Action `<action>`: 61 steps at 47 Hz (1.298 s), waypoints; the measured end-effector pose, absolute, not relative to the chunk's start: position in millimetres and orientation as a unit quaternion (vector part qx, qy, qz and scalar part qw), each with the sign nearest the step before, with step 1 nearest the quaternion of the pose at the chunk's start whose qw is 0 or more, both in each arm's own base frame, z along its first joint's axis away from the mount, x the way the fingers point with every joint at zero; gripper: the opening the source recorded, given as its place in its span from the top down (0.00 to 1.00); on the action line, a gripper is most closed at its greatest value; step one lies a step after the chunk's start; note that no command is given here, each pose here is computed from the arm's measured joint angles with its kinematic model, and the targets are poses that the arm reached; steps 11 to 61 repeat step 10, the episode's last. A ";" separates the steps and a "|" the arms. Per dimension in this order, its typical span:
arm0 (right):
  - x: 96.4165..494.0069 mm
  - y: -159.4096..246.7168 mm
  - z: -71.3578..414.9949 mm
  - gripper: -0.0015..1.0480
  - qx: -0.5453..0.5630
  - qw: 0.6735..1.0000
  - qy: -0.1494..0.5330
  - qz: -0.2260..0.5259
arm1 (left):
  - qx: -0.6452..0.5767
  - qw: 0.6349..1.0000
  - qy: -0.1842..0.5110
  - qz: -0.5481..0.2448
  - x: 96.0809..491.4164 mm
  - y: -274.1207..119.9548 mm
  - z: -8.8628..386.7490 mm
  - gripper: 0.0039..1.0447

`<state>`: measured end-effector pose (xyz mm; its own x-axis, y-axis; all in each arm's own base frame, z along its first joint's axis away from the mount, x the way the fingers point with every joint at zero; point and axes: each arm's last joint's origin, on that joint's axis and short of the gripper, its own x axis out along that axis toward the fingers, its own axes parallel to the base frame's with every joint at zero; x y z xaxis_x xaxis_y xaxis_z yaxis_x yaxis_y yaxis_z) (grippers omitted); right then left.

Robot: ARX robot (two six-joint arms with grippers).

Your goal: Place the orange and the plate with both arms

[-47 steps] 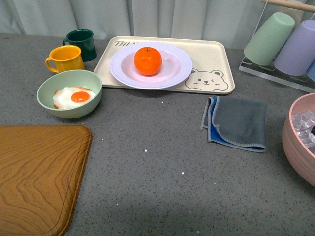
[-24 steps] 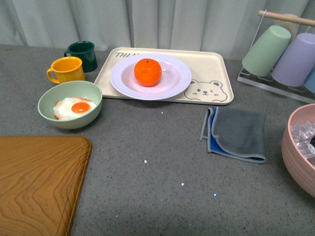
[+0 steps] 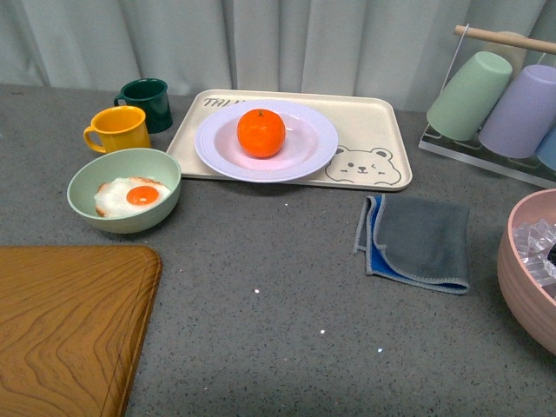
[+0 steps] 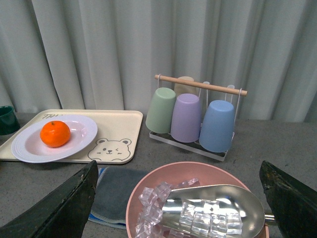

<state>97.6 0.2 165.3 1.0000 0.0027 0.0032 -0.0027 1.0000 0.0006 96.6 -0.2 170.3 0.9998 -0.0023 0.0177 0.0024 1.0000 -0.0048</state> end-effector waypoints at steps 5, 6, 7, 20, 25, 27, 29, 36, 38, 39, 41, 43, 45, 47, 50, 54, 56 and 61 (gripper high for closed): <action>97.6 0.2 165.3 0.09 0.000 1.000 -0.002 0.001 | -0.002 1.000 -0.009 -0.001 96.6 -0.2 170.3 0.06; 97.6 0.2 165.3 0.09 0.000 1.000 -0.002 0.001 | -0.002 1.000 -0.009 -0.001 96.6 -0.2 170.3 0.06; 97.6 0.2 165.3 0.09 0.000 1.000 -0.002 0.001 | -0.002 1.000 -0.009 -0.001 96.6 -0.2 170.3 0.06; 97.6 0.2 165.3 0.09 0.000 1.000 -0.002 0.001 | -0.002 1.000 -0.009 -0.001 96.6 -0.2 170.3 0.06; 97.6 0.2 165.3 0.09 0.000 1.000 -0.002 0.001 | -0.002 1.000 -0.009 -0.001 96.6 -0.2 170.3 0.06; 97.6 0.2 165.3 0.09 0.000 1.000 -0.002 0.001 | -0.002 1.000 -0.009 -0.001 96.6 -0.2 170.3 0.06; 97.6 0.2 165.3 0.09 0.000 1.000 -0.002 0.001 | -0.002 1.000 -0.009 -0.001 96.6 -0.2 170.3 0.06; 97.6 0.2 165.3 0.09 0.000 1.000 -0.002 0.001 | -0.002 1.000 -0.009 -0.001 96.6 -0.2 170.3 0.06; 97.6 0.2 165.3 0.09 0.000 1.000 -0.002 0.001 | -0.002 1.000 -0.009 -0.001 96.6 -0.2 170.3 0.06; 97.6 0.2 165.3 0.09 0.000 1.000 -0.002 0.001 | -0.002 1.000 -0.009 -0.001 96.6 -0.2 170.3 0.06; 97.6 0.2 165.3 0.09 0.000 1.000 -0.002 0.001 | -0.002 1.000 -0.009 -0.001 96.6 -0.2 170.3 0.06; 97.6 0.2 165.3 0.09 0.000 1.000 -0.002 0.001 | -0.002 1.000 -0.009 -0.001 96.6 -0.2 170.3 0.06; 97.6 0.2 165.3 0.09 0.000 1.000 -0.002 0.001 | -0.002 1.000 -0.009 -0.001 96.6 -0.2 170.3 0.06; 97.6 0.2 165.3 0.09 0.000 1.000 -0.002 0.001 | -0.002 1.000 -0.009 -0.001 96.6 -0.2 170.3 0.06; 97.6 0.2 165.3 0.09 0.000 1.000 -0.002 0.001 | -0.002 1.000 -0.009 -0.001 96.6 -0.2 170.3 0.06; 97.6 0.2 165.3 0.09 0.000 1.000 -0.002 0.001 | -0.002 1.000 -0.009 -0.001 96.6 -0.2 170.3 0.06; 97.6 0.2 165.3 0.09 0.000 1.000 -0.002 0.001 | -0.002 1.000 -0.009 -0.001 96.6 -0.2 170.3 0.06; 97.6 0.2 165.3 0.09 0.000 1.000 -0.002 0.001 | -0.002 1.000 -0.009 -0.001 96.6 -0.2 170.3 0.06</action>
